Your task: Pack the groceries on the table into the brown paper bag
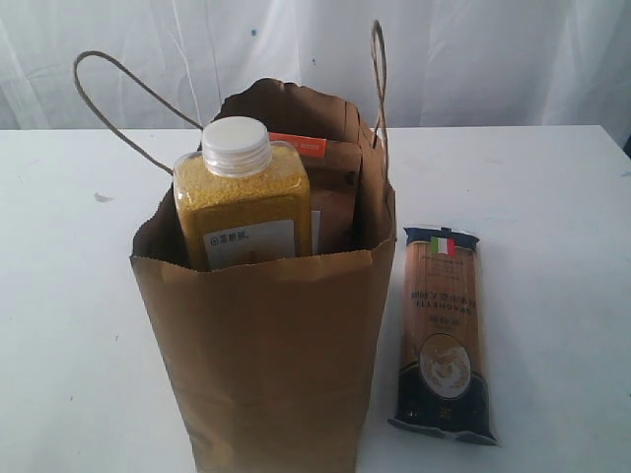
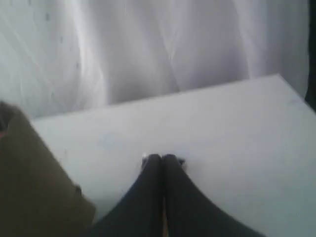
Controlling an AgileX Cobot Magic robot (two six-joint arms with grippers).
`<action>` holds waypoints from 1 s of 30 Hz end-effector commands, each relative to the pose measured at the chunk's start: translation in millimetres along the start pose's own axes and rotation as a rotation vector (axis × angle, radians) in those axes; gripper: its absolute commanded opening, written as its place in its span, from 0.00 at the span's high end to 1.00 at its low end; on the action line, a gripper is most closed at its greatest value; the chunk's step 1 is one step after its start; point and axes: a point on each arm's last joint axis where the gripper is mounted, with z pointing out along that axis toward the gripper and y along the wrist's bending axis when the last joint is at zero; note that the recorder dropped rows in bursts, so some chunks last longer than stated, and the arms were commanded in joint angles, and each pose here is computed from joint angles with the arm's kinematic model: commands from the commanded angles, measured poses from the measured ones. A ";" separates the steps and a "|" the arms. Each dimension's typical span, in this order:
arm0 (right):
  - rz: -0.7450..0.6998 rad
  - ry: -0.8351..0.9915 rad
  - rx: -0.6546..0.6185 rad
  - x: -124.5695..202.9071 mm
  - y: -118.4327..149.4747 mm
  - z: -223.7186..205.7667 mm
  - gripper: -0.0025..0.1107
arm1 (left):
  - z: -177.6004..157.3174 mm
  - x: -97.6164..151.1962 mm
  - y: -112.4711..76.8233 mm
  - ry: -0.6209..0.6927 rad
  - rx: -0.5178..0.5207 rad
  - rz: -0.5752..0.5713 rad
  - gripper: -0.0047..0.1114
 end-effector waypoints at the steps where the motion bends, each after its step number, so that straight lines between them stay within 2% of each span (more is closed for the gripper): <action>1: -0.178 0.317 -0.117 -20.7 14.8 46.5 0.82 | 0.1 1.1 0.0 -0.002 0.001 -0.011 0.96; 2: -0.171 0.334 -0.108 -21.4 13.3 59.4 0.72 | 0.1 1.1 0.0 -0.002 0.001 -0.011 0.96; 3: -0.136 0.344 -0.083 -21.3 10.2 78.9 0.52 | 0.1 1.1 0.0 -0.002 0.001 -0.011 0.96; 4: -0.103 0.357 -0.067 -19.7 8.2 90.3 0.41 | 0.1 1.1 0.0 -0.002 0.001 -0.011 0.96; 5: 0.006 0.382 -0.037 -14.9 4.9 112.8 0.27 | 0.1 1.1 0.0 -0.002 0.001 -0.011 0.96; 6: 0.050 0.401 -0.031 -11.2 3.7 125.0 0.25 | 0.1 1.1 0.0 -0.002 0.001 -0.011 0.96; 8: 0.107 0.474 0.013 6.7 -4.7 166.6 0.25 | 0.1 1.1 0.0 -0.002 0.001 -0.011 0.96; 10: 0.107 0.529 0.028 15.9 -8.5 186.5 0.25 | 0.1 1.1 0.0 -0.002 0.001 -0.011 0.96; 18: -0.031 0.694 -0.024 52.6 1.2 269.5 0.22 | 0.1 1.1 0.0 -0.002 0.001 -0.011 0.96; 24: -0.028 0.722 -0.026 76.7 12.5 310.6 0.21 | 0.1 1.1 0.0 -0.002 0.001 -0.011 0.96; 30: -0.106 0.754 -0.057 96.8 20.7 337.3 0.21 | 0.1 1.1 0.0 -0.002 0.001 -0.011 0.96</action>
